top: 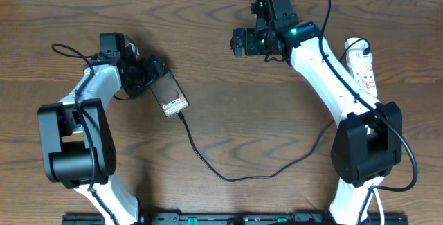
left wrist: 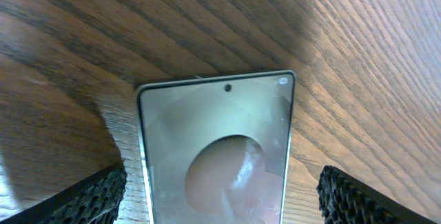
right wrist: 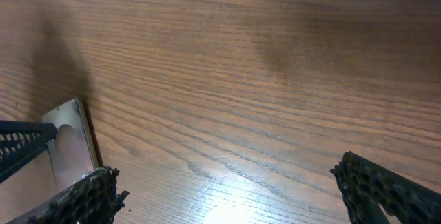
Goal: Plug charger to phone and switch on socket
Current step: 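Lower the phone with the left gripper and lay it flat on the table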
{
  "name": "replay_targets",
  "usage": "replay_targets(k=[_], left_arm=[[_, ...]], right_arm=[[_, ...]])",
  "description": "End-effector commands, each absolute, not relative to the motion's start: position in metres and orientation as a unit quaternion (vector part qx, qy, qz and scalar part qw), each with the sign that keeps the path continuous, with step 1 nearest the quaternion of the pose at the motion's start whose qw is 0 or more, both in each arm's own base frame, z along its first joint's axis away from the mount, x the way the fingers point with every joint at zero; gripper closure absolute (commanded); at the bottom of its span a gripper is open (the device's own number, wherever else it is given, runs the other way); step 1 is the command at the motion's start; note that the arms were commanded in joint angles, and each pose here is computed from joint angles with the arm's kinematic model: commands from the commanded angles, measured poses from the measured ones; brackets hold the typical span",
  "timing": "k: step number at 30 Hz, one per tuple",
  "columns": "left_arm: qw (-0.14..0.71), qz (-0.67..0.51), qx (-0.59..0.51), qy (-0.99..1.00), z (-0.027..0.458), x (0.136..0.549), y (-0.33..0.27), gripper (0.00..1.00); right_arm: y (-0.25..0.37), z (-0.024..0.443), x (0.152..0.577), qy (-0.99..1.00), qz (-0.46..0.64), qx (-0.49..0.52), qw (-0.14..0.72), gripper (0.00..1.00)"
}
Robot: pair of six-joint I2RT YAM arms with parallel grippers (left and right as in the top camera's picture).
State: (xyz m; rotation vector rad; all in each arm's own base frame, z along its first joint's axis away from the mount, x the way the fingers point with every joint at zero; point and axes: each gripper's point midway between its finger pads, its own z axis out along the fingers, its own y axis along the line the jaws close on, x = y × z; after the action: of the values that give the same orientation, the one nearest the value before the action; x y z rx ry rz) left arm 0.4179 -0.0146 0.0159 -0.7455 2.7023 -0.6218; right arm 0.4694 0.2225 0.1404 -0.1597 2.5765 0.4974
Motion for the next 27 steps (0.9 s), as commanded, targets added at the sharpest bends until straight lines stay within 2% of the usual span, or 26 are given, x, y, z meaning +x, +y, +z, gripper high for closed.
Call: replay_targets(k=[1, 6, 13, 21, 27], left_arm=[[0.072, -0.119, -0.281, 0.950, -0.039, 0.378, 0.013, 0.09], [0.113, -0.064, -0.254, 0.959, -0.017, 0.389, 0.034, 0.09], [0.206, -0.033, -0.137, 0.968, 0.071, 0.410, 0.039, 0.09], [0.338, -0.035, -0.055, 0.939, 0.191, 0.397, 0.008, 0.09], [0.403, -0.038, -0.047, 0.913, 0.244, 0.381, 0.003, 0.09]], right_arm=[[0.223, 0.141, 0.470, 0.947, 0.176, -0.068, 0.258, 0.01], [0.223, 0.141, 0.470, 0.947, 0.176, -0.068, 0.258, 0.01], [0.223, 0.142, 0.471, 0.947, 0.177, -0.068, 0.260, 0.01], [0.223, 0.142, 0.471, 0.947, 0.177, -0.068, 0.260, 0.01], [0.223, 0.142, 0.471, 0.947, 0.177, -0.068, 0.260, 0.01]])
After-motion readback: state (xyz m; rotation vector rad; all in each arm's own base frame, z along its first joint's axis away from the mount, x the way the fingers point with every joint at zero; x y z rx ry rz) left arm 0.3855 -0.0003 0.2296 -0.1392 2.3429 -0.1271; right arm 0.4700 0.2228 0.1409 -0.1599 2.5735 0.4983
